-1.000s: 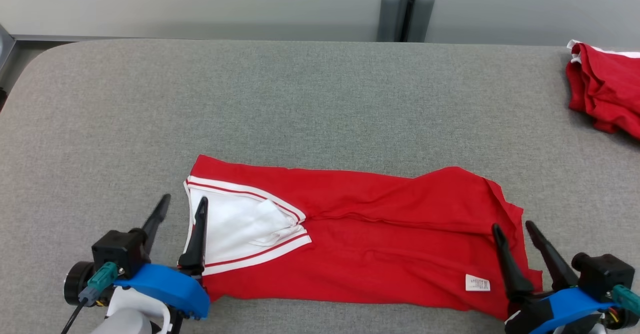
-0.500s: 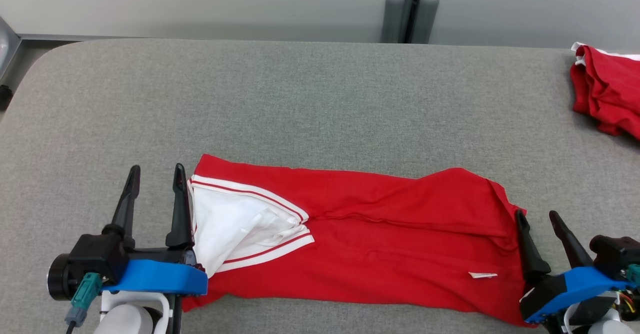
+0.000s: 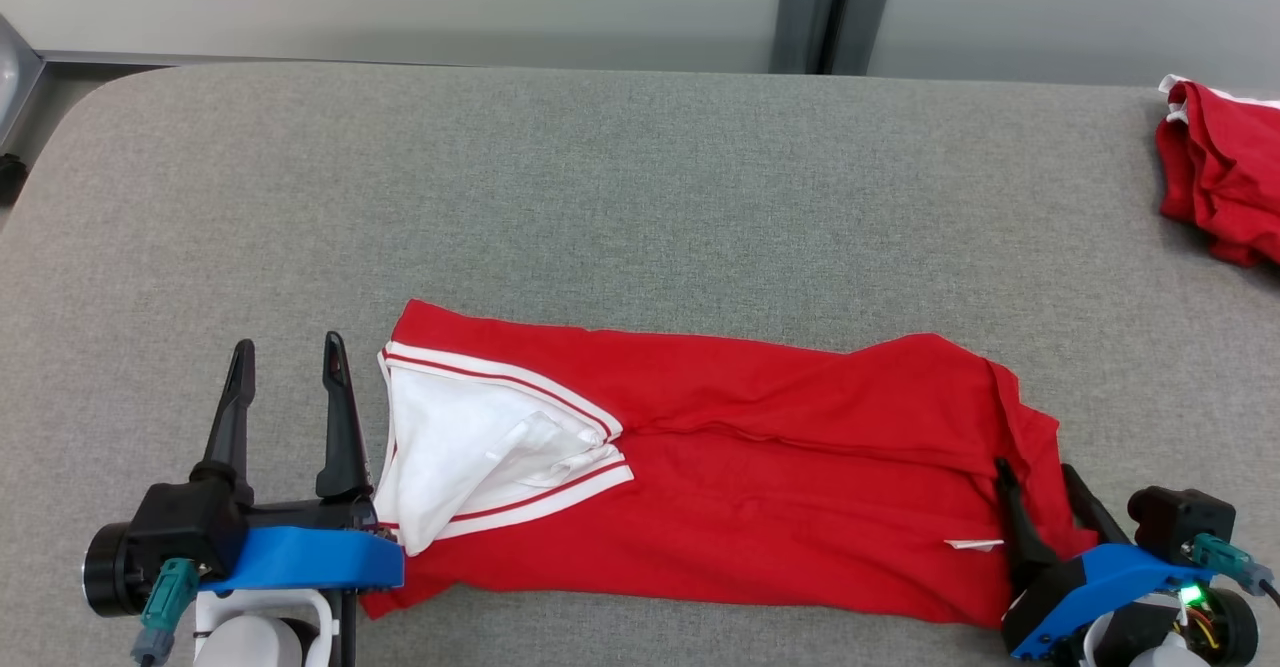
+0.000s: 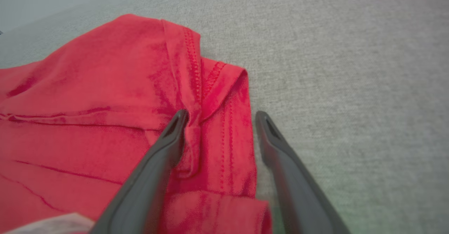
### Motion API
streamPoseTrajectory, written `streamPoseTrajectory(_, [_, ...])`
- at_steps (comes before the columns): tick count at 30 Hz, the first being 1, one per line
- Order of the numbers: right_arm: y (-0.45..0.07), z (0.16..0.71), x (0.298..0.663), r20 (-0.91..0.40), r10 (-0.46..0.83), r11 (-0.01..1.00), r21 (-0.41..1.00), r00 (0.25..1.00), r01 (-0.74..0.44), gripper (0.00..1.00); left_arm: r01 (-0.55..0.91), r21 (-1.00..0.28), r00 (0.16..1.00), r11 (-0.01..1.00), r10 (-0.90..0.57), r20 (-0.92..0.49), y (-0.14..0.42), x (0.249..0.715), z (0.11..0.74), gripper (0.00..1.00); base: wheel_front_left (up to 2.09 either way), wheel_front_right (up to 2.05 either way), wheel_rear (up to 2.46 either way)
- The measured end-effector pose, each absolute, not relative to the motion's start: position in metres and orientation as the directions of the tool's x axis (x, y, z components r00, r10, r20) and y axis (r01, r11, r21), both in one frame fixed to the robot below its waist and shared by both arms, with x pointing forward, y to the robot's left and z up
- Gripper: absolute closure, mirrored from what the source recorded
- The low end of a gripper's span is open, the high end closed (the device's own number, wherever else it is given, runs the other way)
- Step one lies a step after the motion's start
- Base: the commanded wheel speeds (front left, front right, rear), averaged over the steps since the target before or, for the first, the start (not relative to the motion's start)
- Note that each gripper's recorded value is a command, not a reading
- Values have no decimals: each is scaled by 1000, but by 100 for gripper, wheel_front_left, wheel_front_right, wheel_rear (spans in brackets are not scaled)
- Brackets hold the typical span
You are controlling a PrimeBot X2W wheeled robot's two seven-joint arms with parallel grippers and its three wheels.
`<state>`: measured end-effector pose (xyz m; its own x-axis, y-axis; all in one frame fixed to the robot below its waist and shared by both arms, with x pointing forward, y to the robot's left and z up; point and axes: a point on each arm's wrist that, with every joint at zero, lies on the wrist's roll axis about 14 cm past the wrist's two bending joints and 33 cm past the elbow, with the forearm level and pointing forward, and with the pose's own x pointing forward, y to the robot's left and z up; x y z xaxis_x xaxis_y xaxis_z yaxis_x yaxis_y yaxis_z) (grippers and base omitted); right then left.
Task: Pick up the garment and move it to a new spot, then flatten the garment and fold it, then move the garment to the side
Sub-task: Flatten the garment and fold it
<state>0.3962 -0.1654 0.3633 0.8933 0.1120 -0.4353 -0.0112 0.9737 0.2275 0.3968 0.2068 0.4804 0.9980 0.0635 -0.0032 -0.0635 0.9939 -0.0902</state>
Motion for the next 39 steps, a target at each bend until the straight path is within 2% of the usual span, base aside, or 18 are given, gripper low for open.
streamPoseTrajectory(1, [-163, 363, 396, -434, 116, 971, 237, 893, -11, 0, -66, -87, 998, 994, 66, -4, 207, 397, 480, 0, 0, 0, 0])
streamPoseTrajectory(2, [-161, 363, 396, -433, 121, 969, 245, 893, -12, 34, -69, -84, 998, 994, 69, -4, 208, 397, 479, 0, 0, 0, 0])
streamPoseTrajectory(3, [-159, 363, 396, -430, 126, 967, 253, 894, -14, 80, -71, -82, 997, 994, 71, -4, 209, 397, 479, 0, 0, 0, 0])
streamPoseTrajectory(4, [-156, 362, 395, -430, 133, 965, 263, 893, -17, 100, -72, -79, 997, 994, 72, -3, 209, 397, 479, 0, 0, 0, 0])
streamPoseTrajectory(8, [-145, 365, 394, -412, 154, 952, 305, 898, -24, 100, -76, -75, 997, 994, 76, -2, 210, 396, 478, 0, 0, 0, 0])
streamPoseTrajectory(12, [-156, 373, 396, -383, 126, 955, 297, 915, -7, 100, -79, -73, 997, 994, 79, -2, 211, 395, 478, 0, 0, 0, 0])
streamPoseTrajectory(20, [-239, 399, 409, -327, -29, 982, 166, 945, 88, 100, -62, -76, 998, 995, 62, -6, 206, 394, 476, 0, 0, 0, 0])
streamPoseTrajectory(25, [-266, 414, 411, -306, -75, 986, 119, 949, 116, 100, -62, -73, 998, 995, 62, -3, 207, 395, 476, 0, 0, 0, 0])
streamPoseTrajectory(30, [-255, 429, 415, -270, -47, 989, 125, 962, 83, 100, -55, -72, 998, 996, 55, 0, 204, 395, 477, 0, 0, 0, 0])
streamPoseTrajectory(39, [-179, 452, 422, -198, 133, 977, 188, 971, -96, 100, -52, -71, 999, 996, 52, -4, 203, 394, 476, 0, 0, 0, 0])
